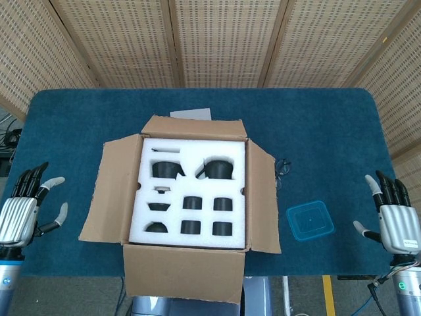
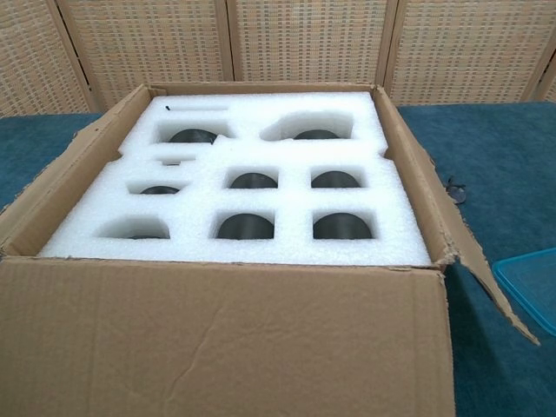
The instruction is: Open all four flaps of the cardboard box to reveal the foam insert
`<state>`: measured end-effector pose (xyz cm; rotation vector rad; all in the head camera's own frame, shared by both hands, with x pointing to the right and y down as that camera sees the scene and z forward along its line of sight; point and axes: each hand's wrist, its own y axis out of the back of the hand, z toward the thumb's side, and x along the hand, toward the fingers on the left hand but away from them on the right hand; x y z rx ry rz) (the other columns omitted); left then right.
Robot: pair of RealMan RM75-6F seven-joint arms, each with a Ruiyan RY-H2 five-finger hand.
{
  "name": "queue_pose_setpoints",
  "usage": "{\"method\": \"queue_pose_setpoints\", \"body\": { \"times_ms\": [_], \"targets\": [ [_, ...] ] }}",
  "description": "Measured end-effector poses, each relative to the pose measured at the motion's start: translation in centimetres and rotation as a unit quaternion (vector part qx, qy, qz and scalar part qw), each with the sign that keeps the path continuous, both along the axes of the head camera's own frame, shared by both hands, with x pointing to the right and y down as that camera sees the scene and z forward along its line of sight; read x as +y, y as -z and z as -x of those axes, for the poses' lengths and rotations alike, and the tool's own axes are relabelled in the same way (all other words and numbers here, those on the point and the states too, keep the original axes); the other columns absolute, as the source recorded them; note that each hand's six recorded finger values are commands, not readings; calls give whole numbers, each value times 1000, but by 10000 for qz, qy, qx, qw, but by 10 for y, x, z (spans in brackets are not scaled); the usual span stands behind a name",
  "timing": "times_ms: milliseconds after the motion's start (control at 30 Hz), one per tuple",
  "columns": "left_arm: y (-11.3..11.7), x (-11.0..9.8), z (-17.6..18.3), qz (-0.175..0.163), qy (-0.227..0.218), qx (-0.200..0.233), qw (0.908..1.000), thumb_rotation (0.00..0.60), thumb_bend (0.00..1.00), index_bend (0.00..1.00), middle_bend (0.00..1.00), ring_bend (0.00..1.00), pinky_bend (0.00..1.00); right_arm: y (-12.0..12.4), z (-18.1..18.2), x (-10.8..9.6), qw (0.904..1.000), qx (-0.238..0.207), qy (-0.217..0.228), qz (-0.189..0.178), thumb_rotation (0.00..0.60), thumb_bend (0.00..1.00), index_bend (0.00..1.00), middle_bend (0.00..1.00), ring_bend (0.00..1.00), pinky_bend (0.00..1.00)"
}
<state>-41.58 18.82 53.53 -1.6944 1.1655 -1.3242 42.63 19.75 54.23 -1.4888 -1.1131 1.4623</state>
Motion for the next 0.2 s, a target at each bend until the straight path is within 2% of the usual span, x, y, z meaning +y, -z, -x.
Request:
{"method": "queue_pose_setpoints", "body": {
  "times_ms": [200],
  "targets": [
    [0,11,-2,14,-60,3,10000,234,432,223,2,0,0,-2,7,4,10000,-26,63,46,600,182,0,0,0,0]
  ]
}}
